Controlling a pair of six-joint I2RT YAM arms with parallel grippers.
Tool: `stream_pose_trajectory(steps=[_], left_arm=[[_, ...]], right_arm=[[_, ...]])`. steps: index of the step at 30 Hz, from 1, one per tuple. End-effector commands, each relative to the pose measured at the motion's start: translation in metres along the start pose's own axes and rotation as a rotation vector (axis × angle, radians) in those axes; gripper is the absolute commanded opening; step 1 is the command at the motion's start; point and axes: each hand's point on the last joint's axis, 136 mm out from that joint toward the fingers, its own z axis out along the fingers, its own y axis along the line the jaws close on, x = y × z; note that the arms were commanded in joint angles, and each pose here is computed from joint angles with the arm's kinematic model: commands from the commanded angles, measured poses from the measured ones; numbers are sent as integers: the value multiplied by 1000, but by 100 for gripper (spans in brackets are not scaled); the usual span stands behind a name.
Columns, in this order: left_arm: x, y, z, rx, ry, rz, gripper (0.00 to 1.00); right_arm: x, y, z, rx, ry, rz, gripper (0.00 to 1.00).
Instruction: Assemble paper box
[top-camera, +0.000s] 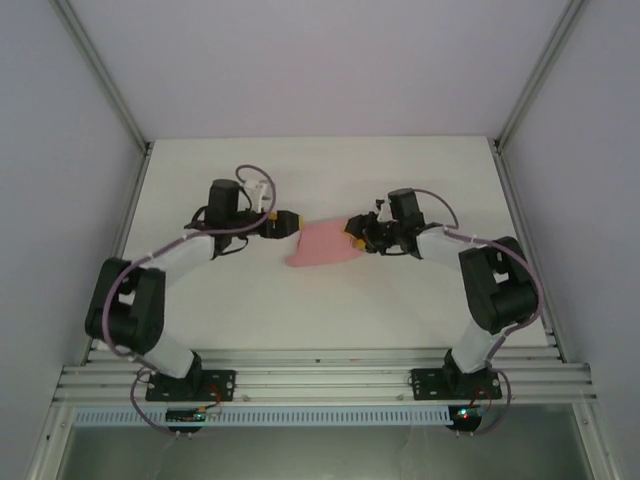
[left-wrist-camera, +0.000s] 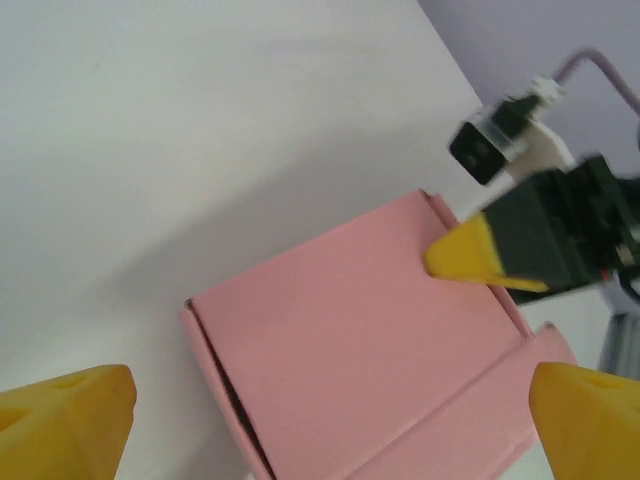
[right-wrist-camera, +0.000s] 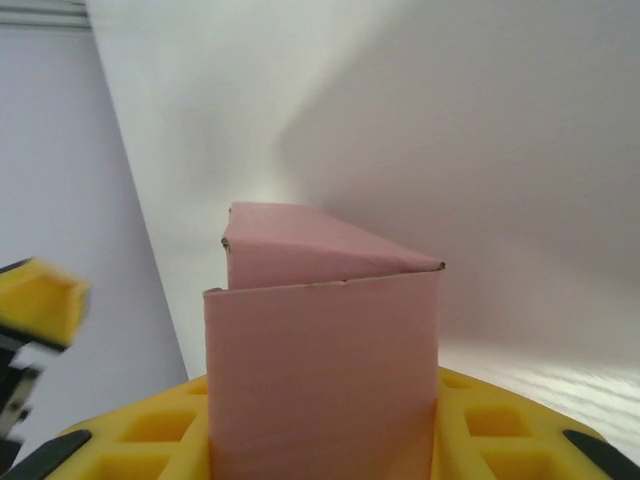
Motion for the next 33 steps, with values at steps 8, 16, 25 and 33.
stream_pose_trajectory(steps=[8,16,25,33], left_arm=[[24,-70,-5,-111,109,698,100],[41,-99,10,-214,162,1045,100],[28,-76,24,-383,160,1134,100],[27,-70,31,-407,155,1183,85]], right_arm=[[13,26,-55,-34,164,202,36],[16,32,-65,-99,237,350,38],[25,25,-64,-109,274,432,41],[30,24,-62,-136,299,472,41]])
